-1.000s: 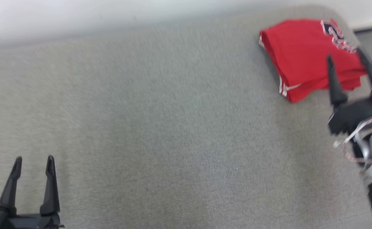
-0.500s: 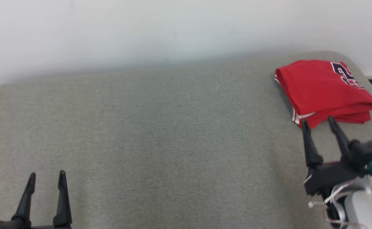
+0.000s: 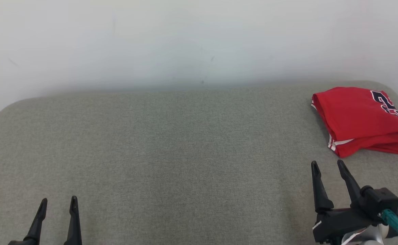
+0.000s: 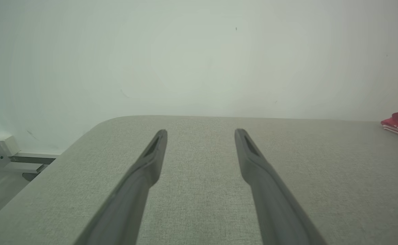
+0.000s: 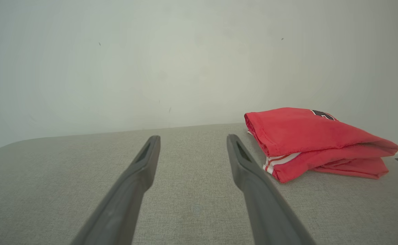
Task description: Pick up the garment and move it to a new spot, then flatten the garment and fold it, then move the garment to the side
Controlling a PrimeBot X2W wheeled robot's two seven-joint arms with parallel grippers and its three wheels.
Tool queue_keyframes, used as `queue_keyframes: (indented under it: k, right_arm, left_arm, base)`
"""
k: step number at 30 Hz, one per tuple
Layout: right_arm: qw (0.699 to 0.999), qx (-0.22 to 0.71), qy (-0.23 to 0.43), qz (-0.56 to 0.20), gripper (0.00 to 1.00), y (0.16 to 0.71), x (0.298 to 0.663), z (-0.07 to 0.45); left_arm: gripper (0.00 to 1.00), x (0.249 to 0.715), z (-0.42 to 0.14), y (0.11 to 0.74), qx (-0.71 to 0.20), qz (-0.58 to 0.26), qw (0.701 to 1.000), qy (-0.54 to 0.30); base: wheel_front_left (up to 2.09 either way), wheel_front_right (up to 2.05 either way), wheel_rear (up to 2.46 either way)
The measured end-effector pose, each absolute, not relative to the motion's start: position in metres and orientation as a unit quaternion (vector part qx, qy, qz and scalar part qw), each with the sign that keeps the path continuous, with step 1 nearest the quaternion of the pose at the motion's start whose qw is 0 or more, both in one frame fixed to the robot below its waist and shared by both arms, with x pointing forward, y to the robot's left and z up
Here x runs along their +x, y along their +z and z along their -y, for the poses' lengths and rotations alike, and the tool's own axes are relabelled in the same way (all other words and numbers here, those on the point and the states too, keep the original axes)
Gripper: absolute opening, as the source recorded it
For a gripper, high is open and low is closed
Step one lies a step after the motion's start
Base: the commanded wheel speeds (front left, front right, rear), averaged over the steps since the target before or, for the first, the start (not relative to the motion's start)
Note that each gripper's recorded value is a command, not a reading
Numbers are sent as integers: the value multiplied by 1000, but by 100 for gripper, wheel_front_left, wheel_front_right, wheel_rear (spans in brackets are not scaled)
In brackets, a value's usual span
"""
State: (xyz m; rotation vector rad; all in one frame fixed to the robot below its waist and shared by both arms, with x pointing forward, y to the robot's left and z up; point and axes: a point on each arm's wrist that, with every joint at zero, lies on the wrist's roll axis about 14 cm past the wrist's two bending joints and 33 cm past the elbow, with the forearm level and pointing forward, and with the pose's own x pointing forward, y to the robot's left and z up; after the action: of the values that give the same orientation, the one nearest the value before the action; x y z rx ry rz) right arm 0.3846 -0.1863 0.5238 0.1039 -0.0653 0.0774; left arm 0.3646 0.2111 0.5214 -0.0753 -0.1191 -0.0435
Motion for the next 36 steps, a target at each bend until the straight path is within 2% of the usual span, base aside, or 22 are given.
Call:
queue_keyframes:
  k: [14, 36]
  right_arm:
    - [997, 59, 48, 12, 100, 505, 369, 170]
    - [996, 67, 60, 14, 100, 503, 369, 159]
  left_arm:
    - [100, 359, -225, 511, -30, 43, 999, -6]
    - [100, 365, -227, 508, -20, 36, 999, -9]
  base:
    - [0, 0, 0]
    - [0, 0, 0]
